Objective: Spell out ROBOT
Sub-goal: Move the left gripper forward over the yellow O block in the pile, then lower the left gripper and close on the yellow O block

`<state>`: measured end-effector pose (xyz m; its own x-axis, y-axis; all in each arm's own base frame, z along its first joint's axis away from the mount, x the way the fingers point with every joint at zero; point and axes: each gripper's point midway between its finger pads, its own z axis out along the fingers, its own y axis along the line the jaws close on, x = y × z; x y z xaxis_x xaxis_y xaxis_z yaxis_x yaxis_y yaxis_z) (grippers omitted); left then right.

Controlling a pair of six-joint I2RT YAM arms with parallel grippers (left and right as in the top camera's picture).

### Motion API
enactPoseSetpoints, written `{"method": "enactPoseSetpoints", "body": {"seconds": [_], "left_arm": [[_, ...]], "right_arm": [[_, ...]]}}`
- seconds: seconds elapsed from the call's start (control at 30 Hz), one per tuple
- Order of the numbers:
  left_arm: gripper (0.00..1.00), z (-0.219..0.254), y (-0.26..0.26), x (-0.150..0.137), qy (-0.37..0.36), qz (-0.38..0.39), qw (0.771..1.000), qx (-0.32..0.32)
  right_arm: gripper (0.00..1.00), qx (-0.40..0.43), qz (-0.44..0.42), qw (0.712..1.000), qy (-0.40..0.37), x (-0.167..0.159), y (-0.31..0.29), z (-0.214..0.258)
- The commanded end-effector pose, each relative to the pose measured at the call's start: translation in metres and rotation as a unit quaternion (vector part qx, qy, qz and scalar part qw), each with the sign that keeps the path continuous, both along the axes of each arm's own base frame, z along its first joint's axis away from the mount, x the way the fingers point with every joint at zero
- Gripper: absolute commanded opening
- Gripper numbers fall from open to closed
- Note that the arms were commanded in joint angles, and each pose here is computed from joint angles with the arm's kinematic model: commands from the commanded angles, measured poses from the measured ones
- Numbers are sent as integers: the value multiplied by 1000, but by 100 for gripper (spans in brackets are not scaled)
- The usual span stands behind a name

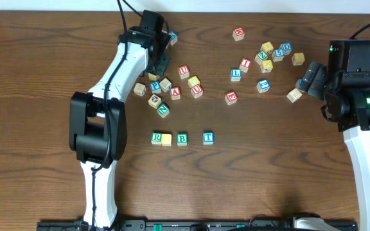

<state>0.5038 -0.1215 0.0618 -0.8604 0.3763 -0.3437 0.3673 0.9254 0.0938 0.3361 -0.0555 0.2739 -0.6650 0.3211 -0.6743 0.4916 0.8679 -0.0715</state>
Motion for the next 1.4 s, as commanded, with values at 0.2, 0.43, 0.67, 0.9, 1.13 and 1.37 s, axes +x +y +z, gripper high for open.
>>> {"method": "enactPoseSetpoints", "body": {"seconds": [0.2, 0.43, 0.67, 0.9, 1.13, 1.37], "left_arm": [[50, 7, 5, 10, -16, 5, 1000, 8], [50, -7, 6, 7, -2, 5, 1000, 11], [48, -16, 6, 6, 7, 5, 1000, 13], [48, -35, 7, 3, 25, 5, 1000, 18], [48, -37, 7, 4, 25, 5, 1000, 18], [43, -42, 8, 1, 30, 5, 999, 18]], "right_arm": [[99, -8, -3, 1000, -7, 0, -3, 7], [99, -8, -3, 1000, -7, 0, -3, 7], [99, -8, -3, 1000, -7, 0, -3, 7], [99, -8, -3, 1000, -7, 0, -3, 7], [99, -8, -2, 1000, -7, 0, -3, 7], [99, -8, -3, 1000, -7, 0, -3, 7]]}}
